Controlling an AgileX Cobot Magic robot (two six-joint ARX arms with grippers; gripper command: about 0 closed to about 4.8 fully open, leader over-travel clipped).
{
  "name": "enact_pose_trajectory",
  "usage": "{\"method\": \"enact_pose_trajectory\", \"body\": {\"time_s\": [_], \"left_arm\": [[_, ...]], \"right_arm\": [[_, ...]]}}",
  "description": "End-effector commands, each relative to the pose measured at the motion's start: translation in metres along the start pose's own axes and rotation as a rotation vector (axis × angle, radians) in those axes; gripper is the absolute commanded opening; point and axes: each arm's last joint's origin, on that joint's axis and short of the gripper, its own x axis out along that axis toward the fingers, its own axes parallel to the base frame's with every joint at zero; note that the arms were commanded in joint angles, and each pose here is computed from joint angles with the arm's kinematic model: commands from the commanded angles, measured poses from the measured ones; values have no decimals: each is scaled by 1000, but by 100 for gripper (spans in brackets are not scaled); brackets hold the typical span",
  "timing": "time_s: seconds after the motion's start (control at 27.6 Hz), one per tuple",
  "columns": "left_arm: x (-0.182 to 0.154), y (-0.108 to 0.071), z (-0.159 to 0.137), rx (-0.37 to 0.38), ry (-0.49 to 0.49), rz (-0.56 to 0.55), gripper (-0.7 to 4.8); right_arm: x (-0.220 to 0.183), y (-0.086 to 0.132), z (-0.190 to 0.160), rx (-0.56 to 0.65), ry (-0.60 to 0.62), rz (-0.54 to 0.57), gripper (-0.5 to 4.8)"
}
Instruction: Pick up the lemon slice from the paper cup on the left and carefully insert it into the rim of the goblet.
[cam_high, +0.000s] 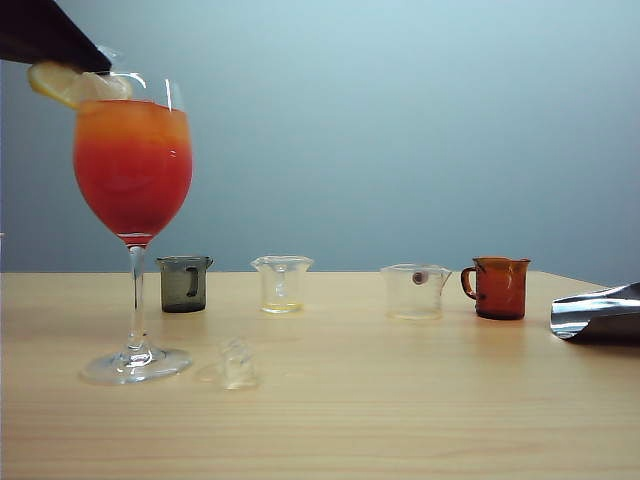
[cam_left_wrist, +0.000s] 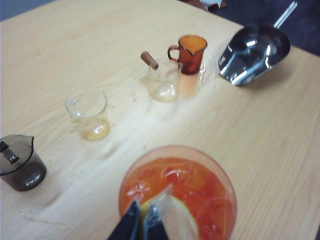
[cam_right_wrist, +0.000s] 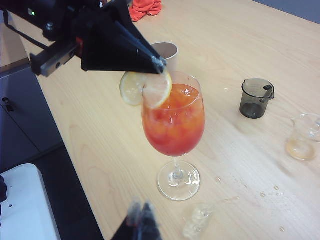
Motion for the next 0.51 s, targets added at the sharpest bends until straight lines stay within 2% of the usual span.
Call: {"method": "enact_pose_trajectory", "body": {"time_s": [0.04,0.22,0.33,0.51], "left_arm": [[-3,0,7,4,-29,4,-6],[-4,0,10,10,-36,7,-6],[-4,-2,10,5,-45,-32,-6],[-4,-3,6,-18,-20,-40,-6]], "right_arm": [[-1,0,2,-3,-14,-3,-6],[-1,0,2,-4,-14,-4,-6],[0,0,2,-7,-12,-5,-6],[2,0,1,-7,-1,-6,-6]]}}
